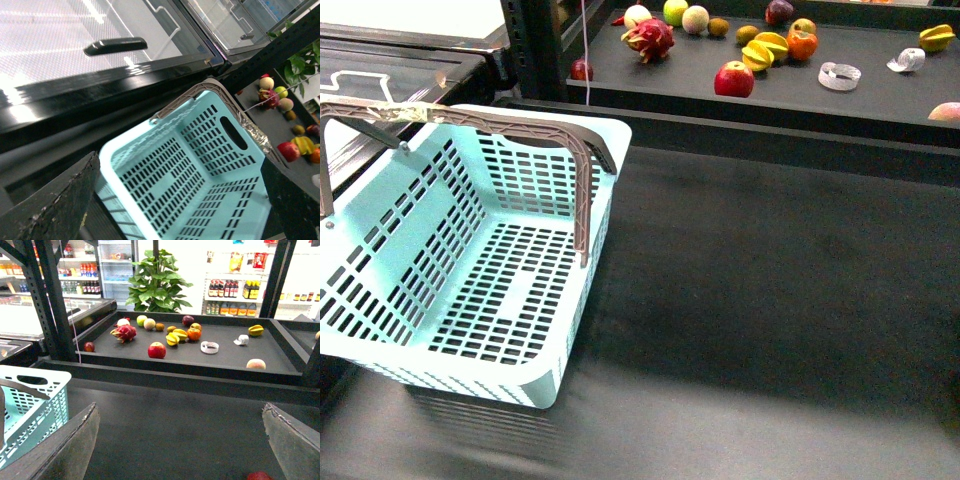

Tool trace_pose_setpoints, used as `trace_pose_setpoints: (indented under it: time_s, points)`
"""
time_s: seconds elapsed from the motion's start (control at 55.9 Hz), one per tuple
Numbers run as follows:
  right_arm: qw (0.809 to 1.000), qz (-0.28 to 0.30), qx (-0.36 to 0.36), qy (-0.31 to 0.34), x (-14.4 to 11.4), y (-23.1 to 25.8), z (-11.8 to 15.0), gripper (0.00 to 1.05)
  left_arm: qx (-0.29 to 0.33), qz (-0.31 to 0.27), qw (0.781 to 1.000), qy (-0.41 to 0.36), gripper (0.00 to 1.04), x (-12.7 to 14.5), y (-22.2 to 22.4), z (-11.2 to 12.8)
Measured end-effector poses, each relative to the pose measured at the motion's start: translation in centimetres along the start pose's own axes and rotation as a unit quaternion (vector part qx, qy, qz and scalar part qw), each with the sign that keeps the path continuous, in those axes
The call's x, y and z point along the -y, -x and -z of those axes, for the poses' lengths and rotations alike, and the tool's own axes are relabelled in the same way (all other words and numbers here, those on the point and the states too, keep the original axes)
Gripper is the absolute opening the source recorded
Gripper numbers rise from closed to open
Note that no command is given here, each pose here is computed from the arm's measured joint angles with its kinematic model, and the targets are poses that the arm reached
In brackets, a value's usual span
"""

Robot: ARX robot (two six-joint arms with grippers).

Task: Pick mango with right arm and hold basket with left

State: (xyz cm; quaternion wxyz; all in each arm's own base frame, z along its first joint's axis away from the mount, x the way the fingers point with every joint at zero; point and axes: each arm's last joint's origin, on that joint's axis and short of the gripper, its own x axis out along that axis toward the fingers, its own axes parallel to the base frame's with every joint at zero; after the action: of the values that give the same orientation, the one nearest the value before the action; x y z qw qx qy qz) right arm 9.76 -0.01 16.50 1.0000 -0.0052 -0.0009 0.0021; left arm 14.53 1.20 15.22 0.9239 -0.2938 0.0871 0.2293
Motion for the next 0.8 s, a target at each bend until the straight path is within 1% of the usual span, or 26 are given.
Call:
trace_pose_setpoints:
  time_s: [0.071, 0.125, 0.286, 0.322, 0.411, 0.483, 0.643, 0.804]
  points:
    - [1.000, 0.001, 0.000, 0.000, 0.0, 0.0, 0.0, 0.97, -0.013, 0.001, 0.999, 0.039, 0.97, 1.1, -2.5, -0.1]
    - [1.000, 0.001, 0.000, 0.000, 0.0, 0.0, 0.0, 0.97, -0.027, 0.002, 0.998, 0.053, 0.97, 2.0, -4.3, 0.2]
    - [1.000, 0.000, 0.000, 0.000, 0.0, 0.0, 0.0, 0.97, -0.081, -0.009, 0.993, 0.081, 0.97, 4.5, -8.9, 1.9]
    - [1.000, 0.000, 0.000, 0.000, 0.0, 0.0, 0.0, 0.97, -0.091, -0.005, 0.992, 0.087, 0.97, 5.3, -9.9, 2.3]
    - [1.000, 0.000, 0.000, 0.000, 0.0, 0.0, 0.0, 0.97, -0.121, 0.015, 0.985, 0.120, 0.97, 8.6, -13.0, 3.8]
    - [1.000, 0.001, 0.000, 0.000, 0.0, 0.0, 0.0, 0.97, -0.134, 0.022, 0.981, 0.137, 0.97, 9.9, -14.5, 4.7]
    - [1.000, 0.000, 0.000, 0.000, 0.0, 0.0, 0.0, 0.97, -0.155, 0.025, 0.974, 0.163, 0.97, 11.7, -17.4, 6.2]
    - [1.000, 0.000, 0.000, 0.000, 0.0, 0.0, 0.0, 0.97, -0.162, 0.025, 0.970, 0.179, 0.97, 12.9, -19.4, 7.0]
